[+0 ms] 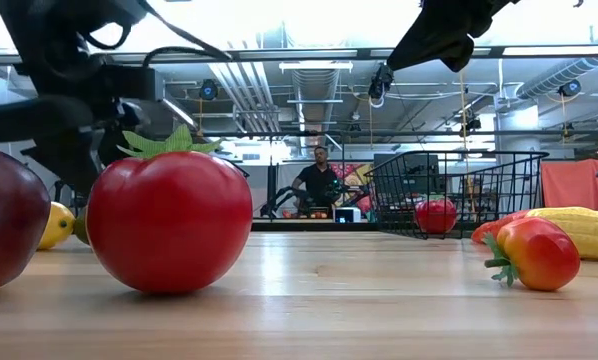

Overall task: Sort produce into baskets
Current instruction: Put the green lime into the right black wire basket

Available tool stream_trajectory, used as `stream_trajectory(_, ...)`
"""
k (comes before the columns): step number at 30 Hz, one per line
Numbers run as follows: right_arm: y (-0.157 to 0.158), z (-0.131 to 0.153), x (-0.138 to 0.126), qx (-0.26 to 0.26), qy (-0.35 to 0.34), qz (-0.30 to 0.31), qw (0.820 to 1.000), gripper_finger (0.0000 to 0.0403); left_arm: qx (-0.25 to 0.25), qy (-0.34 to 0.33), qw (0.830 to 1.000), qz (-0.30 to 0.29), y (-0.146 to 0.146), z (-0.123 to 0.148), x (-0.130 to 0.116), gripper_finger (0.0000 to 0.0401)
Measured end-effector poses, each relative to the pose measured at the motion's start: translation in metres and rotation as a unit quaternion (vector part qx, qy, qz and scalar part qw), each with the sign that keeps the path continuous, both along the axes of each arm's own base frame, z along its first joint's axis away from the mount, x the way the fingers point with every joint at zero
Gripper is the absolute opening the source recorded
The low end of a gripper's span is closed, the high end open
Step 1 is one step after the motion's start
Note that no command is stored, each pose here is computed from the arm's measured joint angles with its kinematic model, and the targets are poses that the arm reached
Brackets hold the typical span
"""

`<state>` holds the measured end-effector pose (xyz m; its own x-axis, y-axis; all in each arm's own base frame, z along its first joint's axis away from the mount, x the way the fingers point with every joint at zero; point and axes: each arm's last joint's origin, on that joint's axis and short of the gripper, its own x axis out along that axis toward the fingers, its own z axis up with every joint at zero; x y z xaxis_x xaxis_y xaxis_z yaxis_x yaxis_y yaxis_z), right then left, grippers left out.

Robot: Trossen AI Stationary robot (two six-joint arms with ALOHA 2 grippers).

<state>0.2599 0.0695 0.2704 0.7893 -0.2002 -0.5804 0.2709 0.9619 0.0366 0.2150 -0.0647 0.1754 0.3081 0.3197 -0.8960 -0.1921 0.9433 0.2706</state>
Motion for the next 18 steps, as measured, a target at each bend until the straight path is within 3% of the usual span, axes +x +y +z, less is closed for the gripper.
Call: stream_trajectory(18,0.000,0.000,0.000,-0.001,0.000,0.000,1.000,0.0012,-0.011,-0.012,1.000,0.007,0.004,-0.018,-0.004,0.0334)
